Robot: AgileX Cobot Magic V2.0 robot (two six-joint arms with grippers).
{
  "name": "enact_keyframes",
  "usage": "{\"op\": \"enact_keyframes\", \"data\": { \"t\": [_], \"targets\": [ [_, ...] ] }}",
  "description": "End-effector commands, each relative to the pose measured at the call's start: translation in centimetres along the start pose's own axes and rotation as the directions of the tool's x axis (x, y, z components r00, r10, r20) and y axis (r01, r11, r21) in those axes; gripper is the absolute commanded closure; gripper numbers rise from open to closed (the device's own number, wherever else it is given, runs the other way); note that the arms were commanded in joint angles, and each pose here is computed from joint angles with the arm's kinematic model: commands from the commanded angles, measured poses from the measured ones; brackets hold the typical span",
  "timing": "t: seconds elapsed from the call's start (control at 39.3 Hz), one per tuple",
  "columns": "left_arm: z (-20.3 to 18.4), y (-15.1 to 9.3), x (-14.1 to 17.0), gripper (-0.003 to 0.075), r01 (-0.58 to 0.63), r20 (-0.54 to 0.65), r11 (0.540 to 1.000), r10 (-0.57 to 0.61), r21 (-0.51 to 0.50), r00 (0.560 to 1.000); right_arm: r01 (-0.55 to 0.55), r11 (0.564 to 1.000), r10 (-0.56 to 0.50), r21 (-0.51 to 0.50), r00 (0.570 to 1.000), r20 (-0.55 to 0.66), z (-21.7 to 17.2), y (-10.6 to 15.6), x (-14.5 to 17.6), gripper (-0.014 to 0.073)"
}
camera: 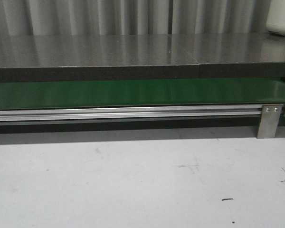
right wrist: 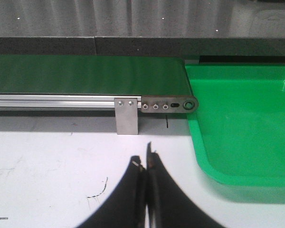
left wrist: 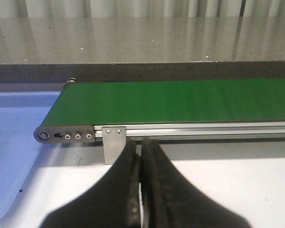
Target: Move button from left to right
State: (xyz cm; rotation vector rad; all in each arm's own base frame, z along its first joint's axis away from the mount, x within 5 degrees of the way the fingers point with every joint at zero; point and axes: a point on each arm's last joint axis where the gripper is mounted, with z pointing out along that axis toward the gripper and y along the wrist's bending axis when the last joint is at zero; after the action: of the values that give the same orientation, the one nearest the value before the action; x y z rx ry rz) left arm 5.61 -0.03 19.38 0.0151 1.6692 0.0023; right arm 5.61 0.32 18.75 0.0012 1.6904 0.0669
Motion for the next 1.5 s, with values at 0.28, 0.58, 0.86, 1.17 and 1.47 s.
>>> {"op": "enact_keyframes", "data": {
  "t": [0.28, 0.58, 0.86, 1.17, 1.47],
  "targets": [
    [0.0, 0.0, 0.1, 0.0741, 0.01, 0.074, 1.0, -0.011, 0.007, 0.997, -0.001, 1.0, 0.001, 0.007, 0.995, 0.1, -0.2, 0.0, -1.0, 0.0663],
    [0.0, 0.0, 0.1, 0.0741, 0.01, 0.074, 1.0, -0.011, 0.007, 0.997, -0.001, 1.0, 0.001, 0.007, 0.995, 0.1, -0.2, 0.0, -1.0, 0.0663],
    [0.0, 0.0, 0.1, 0.0741, 0.01, 0.074, 1.0, -0.011, 0.007, 0.997, -0.001, 1.0, 0.001, 0.007, 0.995, 0.1, -0.2, 0.0, -1.0, 0.0663],
    [-0.4, 0.0, -2.1, 0.0741, 0.071, 0.302, 0.997, -0.074, 0.022, 0.95, -0.003, 1.0, 0.001, 0.01, 0.988, 0.155, -0.3, -0.1, -1.6, 0.0663],
    [-2.6, 0.1, -9.4, 0.0741, 0.023, 0.48, 1.0, -0.027, 0.015, 0.877, 0.001, 1.0, -0.001, -0.002, 0.944, 0.329, -2.9, 0.4, -9.1, 0.0663]
  ]
}}
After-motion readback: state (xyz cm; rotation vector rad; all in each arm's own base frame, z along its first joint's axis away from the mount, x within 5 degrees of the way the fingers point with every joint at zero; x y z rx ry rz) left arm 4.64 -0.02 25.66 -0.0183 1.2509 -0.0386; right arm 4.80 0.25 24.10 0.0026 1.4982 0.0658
